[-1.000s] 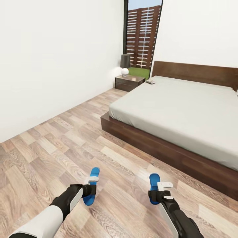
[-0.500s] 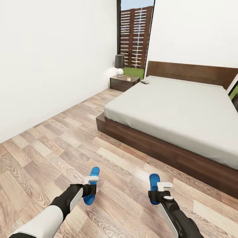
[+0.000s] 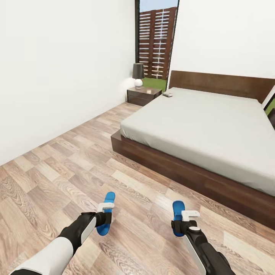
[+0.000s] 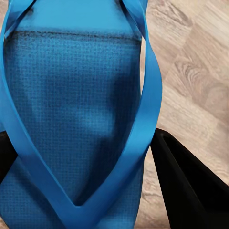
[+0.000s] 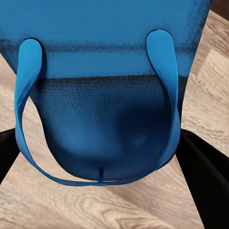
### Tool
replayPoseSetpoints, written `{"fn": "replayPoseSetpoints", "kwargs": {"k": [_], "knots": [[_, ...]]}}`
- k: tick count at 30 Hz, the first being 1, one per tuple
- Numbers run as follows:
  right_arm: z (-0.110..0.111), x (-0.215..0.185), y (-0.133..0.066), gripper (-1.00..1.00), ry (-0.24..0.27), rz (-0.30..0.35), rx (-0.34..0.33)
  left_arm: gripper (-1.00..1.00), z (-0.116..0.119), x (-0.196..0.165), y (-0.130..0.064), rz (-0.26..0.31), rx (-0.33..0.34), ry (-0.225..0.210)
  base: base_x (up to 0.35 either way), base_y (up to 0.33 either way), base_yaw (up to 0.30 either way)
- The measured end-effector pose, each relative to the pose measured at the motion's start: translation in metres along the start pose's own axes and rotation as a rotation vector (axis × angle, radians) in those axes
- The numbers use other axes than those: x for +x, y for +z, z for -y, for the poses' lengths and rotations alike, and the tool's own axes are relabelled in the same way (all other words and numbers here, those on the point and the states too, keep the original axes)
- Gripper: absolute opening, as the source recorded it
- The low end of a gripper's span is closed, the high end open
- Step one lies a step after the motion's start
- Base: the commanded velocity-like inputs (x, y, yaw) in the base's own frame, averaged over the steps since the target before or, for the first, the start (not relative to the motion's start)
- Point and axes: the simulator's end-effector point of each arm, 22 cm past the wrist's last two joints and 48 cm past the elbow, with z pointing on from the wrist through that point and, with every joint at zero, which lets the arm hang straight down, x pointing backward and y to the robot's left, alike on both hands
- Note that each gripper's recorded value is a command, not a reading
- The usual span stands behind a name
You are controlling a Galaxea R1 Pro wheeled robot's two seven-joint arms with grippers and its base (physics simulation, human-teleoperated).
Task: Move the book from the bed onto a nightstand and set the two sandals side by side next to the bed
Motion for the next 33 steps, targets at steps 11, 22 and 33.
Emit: {"fn": "replayPoseSetpoints", "kwargs": {"k": [11, 22, 33], "knots": [[0.001, -0.009, -0.009, -1.0, 0.0, 0.0, 0.0, -1.0, 0.004, -0.01, -0.011, 0.005, 0.002, 0.001, 0.0, 0.0, 0.0], [0.003, -0.023, -0.026, -1.0, 0.0, 0.0, 0.0, -1.0, 0.01, -0.022, -0.03, 0.001, 0.003, 0.001, 0.0, 0.0, 0.0], [0.007, -0.037, -0.043, -1.0, 0.002, -0.002, 0.002, -1.0, 0.014, -0.033, -0.048, -0.001, 0.003, 0.001, 0.0, 0.0, 0.0]]}}
